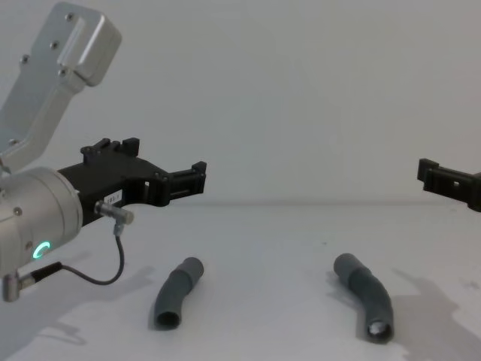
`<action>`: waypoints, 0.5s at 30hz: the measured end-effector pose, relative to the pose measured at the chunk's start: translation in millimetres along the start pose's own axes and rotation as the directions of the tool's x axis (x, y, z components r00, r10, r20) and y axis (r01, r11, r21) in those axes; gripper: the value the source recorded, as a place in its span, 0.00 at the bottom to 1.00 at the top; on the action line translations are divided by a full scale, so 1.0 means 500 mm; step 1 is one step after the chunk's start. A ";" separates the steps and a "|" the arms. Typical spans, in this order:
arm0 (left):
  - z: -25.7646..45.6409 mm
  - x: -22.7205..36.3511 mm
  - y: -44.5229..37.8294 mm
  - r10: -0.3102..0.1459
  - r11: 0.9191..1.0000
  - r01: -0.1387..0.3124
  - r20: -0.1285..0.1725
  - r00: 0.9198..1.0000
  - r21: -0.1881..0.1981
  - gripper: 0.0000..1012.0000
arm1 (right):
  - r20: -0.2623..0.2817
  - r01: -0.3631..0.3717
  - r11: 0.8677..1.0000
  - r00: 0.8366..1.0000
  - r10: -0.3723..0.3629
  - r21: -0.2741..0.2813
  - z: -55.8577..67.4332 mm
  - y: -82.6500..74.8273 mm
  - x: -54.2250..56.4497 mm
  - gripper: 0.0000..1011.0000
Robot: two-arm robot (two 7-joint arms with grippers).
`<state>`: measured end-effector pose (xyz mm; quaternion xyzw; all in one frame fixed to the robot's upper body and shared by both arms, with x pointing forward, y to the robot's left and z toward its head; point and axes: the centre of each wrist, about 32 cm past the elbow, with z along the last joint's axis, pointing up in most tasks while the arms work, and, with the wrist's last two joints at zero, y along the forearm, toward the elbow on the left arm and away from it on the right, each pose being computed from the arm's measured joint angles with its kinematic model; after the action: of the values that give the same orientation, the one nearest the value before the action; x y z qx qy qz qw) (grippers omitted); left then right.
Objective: Use both hands to pick up one end of the pipe from the table, align the ends, and insert them.
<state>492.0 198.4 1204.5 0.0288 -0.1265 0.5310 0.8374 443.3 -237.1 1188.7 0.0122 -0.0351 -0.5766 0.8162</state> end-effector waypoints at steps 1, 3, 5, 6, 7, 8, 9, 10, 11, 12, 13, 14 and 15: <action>0.000 0.000 0.000 0.000 1.000 0.000 0.000 1.000 0.000 0.99 | 0.000 0.000 1.000 1.000 0.000 0.000 0.000 0.000 0.000 0.99; 0.000 0.000 0.000 0.000 1.000 0.000 0.000 1.000 0.000 0.99 | 0.000 0.000 1.000 1.000 0.000 0.000 0.000 0.000 0.000 0.99; 0.000 0.000 0.000 0.000 1.000 0.000 -0.001 1.000 0.000 0.99 | 0.000 0.000 1.000 1.000 0.000 0.000 0.000 0.000 0.000 0.99; 0.000 0.000 0.000 0.000 1.000 0.000 -0.001 1.000 0.001 0.99 | 0.000 0.000 1.000 1.000 0.000 0.000 0.000 0.000 0.000 0.99; 0.000 -0.001 0.000 0.000 1.000 0.000 -0.001 1.000 0.002 0.99 | 0.000 0.000 1.000 1.000 0.000 0.000 0.000 0.000 0.000 0.99; 0.002 -0.001 -0.001 -0.001 1.000 0.001 -0.002 1.000 0.007 0.99 | 0.000 0.000 1.000 1.000 0.000 0.000 0.000 0.000 0.000 0.99; 0.003 -0.002 -0.001 -0.002 1.000 0.002 -0.003 1.000 0.009 0.99 | 0.000 0.000 1.000 1.000 0.000 0.000 0.000 0.000 0.000 0.99; 0.004 -0.002 -0.001 -0.003 1.000 0.003 -0.004 1.000 0.014 0.99 | 0.000 0.000 1.000 1.000 0.000 0.000 0.000 0.000 0.000 0.99; 0.005 -0.003 -0.001 -0.005 1.000 0.005 -0.006 1.000 0.016 0.99 | 0.000 0.000 1.000 1.000 0.000 0.000 0.000 0.000 0.000 0.99; 0.008 -0.003 -0.002 -0.008 1.000 0.009 -0.010 1.000 0.025 0.99 | 0.000 0.000 1.000 1.000 0.000 0.000 0.000 0.000 0.000 0.99; 0.010 -0.004 -0.002 -0.011 0.999 0.011 -0.013 1.000 0.031 0.99 | 0.000 0.000 1.000 1.000 0.000 0.000 0.000 0.000 0.000 0.99; 0.011 -0.005 -0.002 -0.013 0.999 0.014 -0.016 1.000 0.037 0.99 | 0.000 0.000 1.000 1.000 0.000 0.000 0.000 0.000 0.000 0.99; 0.016 -0.006 -0.003 -0.018 0.999 0.019 -0.023 1.000 0.046 0.99 | 0.000 0.000 1.000 1.000 0.000 0.000 0.000 0.000 0.000 0.99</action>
<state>490.6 193.7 1211.4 0.0433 -0.1048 0.5262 0.8427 443.3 -237.1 1188.8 0.0122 -0.0351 -0.5766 0.8162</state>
